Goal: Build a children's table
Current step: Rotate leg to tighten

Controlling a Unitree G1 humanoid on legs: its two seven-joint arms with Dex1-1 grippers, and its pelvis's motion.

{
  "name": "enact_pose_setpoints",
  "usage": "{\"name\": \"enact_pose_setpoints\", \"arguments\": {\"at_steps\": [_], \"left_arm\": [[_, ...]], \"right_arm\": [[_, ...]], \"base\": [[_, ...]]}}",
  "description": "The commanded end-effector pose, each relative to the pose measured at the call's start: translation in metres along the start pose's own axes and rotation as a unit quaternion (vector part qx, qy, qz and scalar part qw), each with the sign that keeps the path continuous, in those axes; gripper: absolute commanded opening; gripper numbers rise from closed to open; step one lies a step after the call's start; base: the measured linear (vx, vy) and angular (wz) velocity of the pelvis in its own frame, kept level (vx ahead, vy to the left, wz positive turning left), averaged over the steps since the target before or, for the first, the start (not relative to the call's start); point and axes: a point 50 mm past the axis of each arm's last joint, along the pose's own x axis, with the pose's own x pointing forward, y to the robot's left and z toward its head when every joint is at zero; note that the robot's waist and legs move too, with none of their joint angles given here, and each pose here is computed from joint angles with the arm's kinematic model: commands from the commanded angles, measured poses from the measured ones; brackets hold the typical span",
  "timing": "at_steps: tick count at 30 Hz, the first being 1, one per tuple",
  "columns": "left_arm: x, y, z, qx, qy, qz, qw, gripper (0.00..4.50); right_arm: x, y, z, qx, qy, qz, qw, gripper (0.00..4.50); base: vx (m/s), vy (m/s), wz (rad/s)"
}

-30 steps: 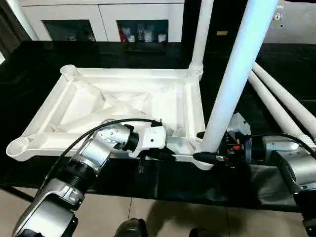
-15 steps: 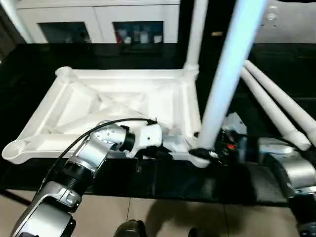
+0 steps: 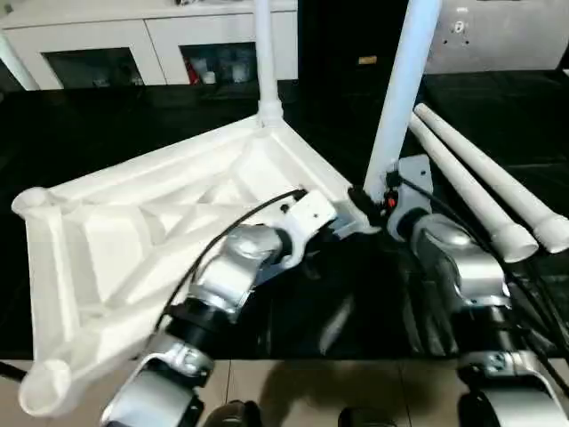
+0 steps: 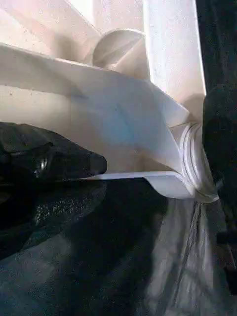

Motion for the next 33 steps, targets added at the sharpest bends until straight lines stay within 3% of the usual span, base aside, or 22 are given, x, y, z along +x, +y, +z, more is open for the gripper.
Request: {"name": "enact_pose_setpoints", "arguments": {"at_steps": [1,2,3,4,7,16,23,28,33], "left_arm": [[0.01,-0.015,0.031,0.032,-0.055,-0.03,0.998,0.0],[0.009,-0.015,0.03,0.032,-0.053,-0.028,0.998,0.0],[0.008,-0.014,0.029,0.032,-0.05,-0.026,0.998,0.0],[0.006,-0.011,0.027,0.035,-0.046,-0.025,0.998,0.0],[0.002,-0.006,0.021,0.042,-0.035,-0.018,0.998,0.0],[-0.012,0.011,0.004,0.056,-0.02,-0.026,0.998,0.0],[-0.027,0.021,-0.008,0.099,-0.008,-0.085,0.991,0.0],[-0.038,0.022,-0.015,0.127,-0.002,-0.132,0.983,0.0],[-0.051,0.022,-0.029,0.15,0.03,-0.194,0.969,0.0]], "right_arm": [[0.007,0.026,-0.024,0.011,0.052,0.046,0.998,2.62],[0.007,0.025,-0.024,0.009,0.051,0.046,0.998,2.62],[0.007,0.025,-0.024,0.011,0.048,0.051,0.997,3.18],[0.005,0.027,-0.023,0.025,0.043,0.076,0.996,3.32],[0.0,0.025,-0.022,0.024,0.031,0.099,0.994,3.51],[-0.028,0.001,-0.017,-0.005,-0.021,0.167,0.986,4.41],[-0.052,-0.021,-0.013,-0.082,-0.009,0.237,0.968,4.41],[-0.059,-0.033,-0.009,-0.099,-0.008,0.246,0.964,4.41],[-0.069,-0.03,-0.012,-0.134,0.017,0.314,0.94,4.41]], "base": [[0.0,0.0,0.0],[0.0,0.0,0.0],[0.0,0.0,0.0],[0.0,0.0,0.0],[0.0,0.0,0.0],[0.0,0.0,0.0],[0.0,0.0,0.0],[0.0,0.0,0.0],[0.0,0.0,0.0]]}}
